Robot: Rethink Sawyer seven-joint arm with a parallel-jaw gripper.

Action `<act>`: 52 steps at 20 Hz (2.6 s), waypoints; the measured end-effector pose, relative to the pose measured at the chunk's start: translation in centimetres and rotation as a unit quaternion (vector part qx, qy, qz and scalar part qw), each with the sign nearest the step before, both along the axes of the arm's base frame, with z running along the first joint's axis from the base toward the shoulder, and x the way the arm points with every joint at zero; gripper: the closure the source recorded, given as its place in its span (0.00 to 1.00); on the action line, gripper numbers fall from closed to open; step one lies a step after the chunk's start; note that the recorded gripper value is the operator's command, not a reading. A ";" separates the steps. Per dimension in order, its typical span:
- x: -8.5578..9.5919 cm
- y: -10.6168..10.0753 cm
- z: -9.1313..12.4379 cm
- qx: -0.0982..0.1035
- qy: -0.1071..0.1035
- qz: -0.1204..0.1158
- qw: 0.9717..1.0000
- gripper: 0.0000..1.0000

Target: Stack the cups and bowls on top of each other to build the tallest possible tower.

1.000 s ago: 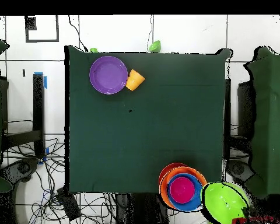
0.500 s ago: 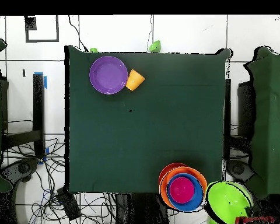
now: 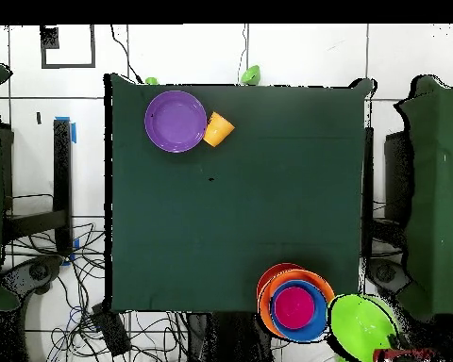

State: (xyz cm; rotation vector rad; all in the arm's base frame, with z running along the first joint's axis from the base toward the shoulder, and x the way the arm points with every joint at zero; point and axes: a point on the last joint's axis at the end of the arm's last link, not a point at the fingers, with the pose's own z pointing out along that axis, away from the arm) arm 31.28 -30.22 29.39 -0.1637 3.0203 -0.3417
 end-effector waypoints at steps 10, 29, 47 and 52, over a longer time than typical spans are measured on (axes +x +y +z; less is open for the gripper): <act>-1.1 0.9 -2.8 0.009 -0.006 -0.017 1.000 1.00; -3.9 2.1 -7.4 0.029 -0.010 -0.049 0.998 1.00; -1.0 8.3 -7.8 0.012 0.012 0.055 0.998 1.00; -0.3 9.1 -7.6 0.006 0.009 0.051 0.999 1.00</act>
